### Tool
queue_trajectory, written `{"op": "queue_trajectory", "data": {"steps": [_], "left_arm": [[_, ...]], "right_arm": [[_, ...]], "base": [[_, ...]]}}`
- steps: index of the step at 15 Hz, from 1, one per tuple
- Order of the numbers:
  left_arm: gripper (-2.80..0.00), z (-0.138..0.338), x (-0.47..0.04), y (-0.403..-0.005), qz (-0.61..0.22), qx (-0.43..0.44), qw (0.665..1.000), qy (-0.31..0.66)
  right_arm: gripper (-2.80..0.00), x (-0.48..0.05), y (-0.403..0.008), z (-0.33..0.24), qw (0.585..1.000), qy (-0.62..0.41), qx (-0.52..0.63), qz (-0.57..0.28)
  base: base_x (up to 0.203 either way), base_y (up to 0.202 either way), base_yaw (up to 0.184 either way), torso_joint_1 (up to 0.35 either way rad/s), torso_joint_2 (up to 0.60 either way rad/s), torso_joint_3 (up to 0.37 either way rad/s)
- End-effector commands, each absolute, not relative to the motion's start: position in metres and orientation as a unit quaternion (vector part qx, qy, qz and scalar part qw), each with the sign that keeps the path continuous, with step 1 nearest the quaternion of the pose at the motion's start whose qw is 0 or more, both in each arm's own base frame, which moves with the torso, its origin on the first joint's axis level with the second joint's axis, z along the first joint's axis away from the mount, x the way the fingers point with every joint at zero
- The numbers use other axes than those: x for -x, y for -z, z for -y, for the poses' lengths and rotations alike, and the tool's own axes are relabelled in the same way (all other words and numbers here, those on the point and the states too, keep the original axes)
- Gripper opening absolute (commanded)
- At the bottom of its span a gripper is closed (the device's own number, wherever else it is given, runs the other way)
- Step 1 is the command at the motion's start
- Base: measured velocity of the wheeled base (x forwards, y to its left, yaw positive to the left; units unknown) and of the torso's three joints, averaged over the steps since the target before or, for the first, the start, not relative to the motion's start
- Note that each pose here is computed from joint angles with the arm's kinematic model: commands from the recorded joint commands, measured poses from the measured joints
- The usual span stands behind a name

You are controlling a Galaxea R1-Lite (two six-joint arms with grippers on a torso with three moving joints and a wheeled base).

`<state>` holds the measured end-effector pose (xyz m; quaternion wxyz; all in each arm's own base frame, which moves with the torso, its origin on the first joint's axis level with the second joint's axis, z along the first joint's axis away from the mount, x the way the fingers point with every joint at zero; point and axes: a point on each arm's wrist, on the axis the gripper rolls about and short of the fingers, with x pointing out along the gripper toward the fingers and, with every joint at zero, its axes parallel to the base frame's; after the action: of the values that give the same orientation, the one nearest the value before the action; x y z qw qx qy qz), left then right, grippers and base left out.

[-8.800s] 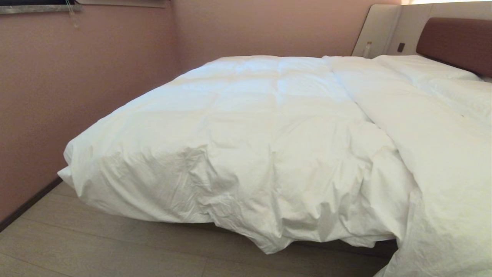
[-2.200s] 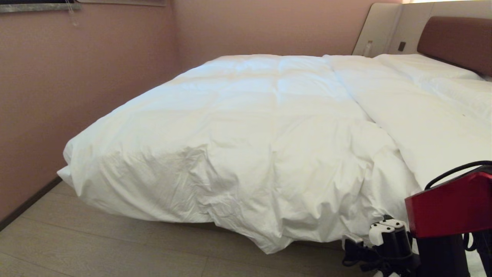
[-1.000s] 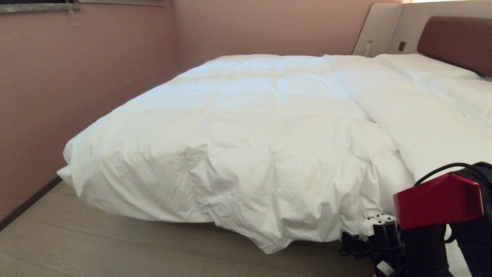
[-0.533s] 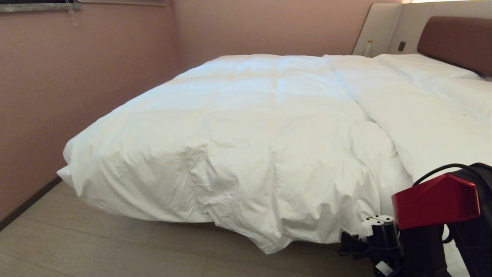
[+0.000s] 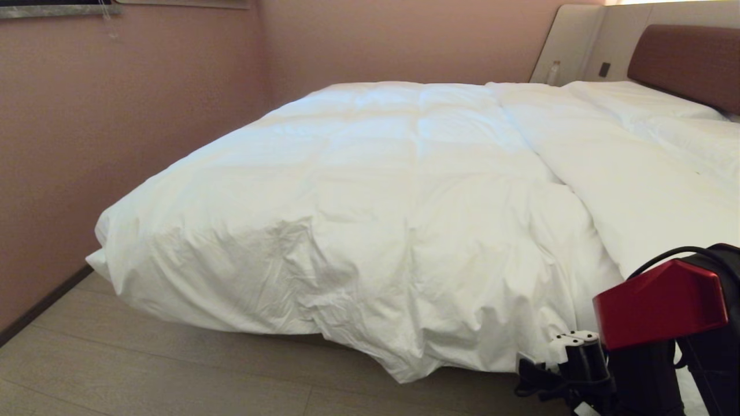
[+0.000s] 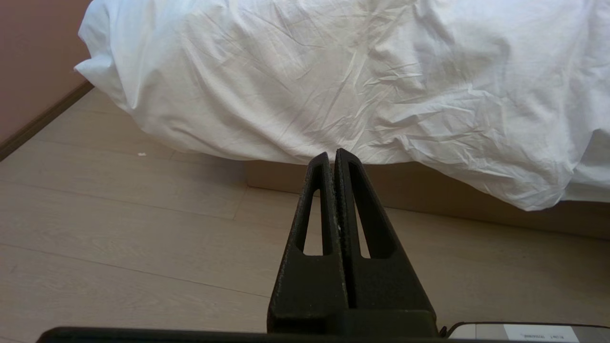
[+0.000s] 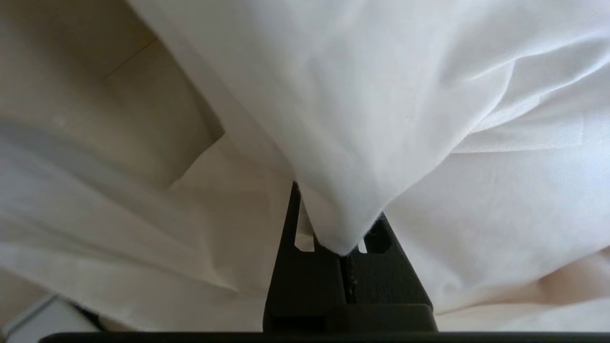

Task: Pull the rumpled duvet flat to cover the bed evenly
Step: Flatten the corners of the folded blanket

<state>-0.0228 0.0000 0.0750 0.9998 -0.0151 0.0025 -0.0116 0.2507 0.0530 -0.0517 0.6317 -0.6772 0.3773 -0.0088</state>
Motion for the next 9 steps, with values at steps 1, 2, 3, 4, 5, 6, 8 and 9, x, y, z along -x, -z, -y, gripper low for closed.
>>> {"op": "queue_trajectory", "data": {"steps": [1,2,3,4,5,6,8,9], "left_arm": [[-2.8,0.0,0.023,-0.075,-0.002,0.015,1.0,0.011],[-2.8,0.0,0.023,-0.075,-0.002,0.015,1.0,0.011],[-2.8,0.0,0.023,-0.075,-0.002,0.015,1.0,0.011],[-2.8,0.0,0.023,-0.075,-0.002,0.015,1.0,0.011],[-2.8,0.0,0.023,-0.075,-0.002,0.015,1.0,0.011],[-2.8,0.0,0.023,-0.075,-0.002,0.015,1.0,0.011],[-2.8,0.0,0.023,-0.075,-0.002,0.015,1.0,0.011],[-2.8,0.0,0.023,-0.075,-0.002,0.015,1.0,0.011]], "right_arm": [[-2.8,-0.242,0.05,-0.05,0.631,-0.013,0.677,-0.378],[-2.8,-0.238,0.05,-0.048,0.633,-0.025,0.674,-0.38],[-2.8,-0.232,0.05,-0.047,0.634,-0.045,0.671,-0.381],[-2.8,-0.226,0.05,-0.044,0.64,-0.071,0.663,-0.381],[-2.8,-0.224,0.05,-0.043,0.643,-0.08,0.659,-0.382],[-2.8,-0.22,0.051,-0.041,0.653,-0.115,0.647,-0.375],[-2.8,-0.212,0.054,-0.038,0.664,-0.159,0.627,-0.374],[-2.8,-0.21,0.055,-0.037,0.664,-0.17,0.623,-0.377]], "base": [[0.0,0.0,0.0,0.0,0.0,0.0],[0.0,0.0,0.0,0.0,0.0,0.0],[0.0,0.0,0.0,0.0,0.0,0.0],[0.0,0.0,0.0,0.0,0.0,0.0],[0.0,0.0,0.0,0.0,0.0,0.0],[0.0,0.0,0.0,0.0,0.0,0.0],[0.0,0.0,0.0,0.0,0.0,0.0],[0.0,0.0,0.0,0.0,0.0,0.0]]}}
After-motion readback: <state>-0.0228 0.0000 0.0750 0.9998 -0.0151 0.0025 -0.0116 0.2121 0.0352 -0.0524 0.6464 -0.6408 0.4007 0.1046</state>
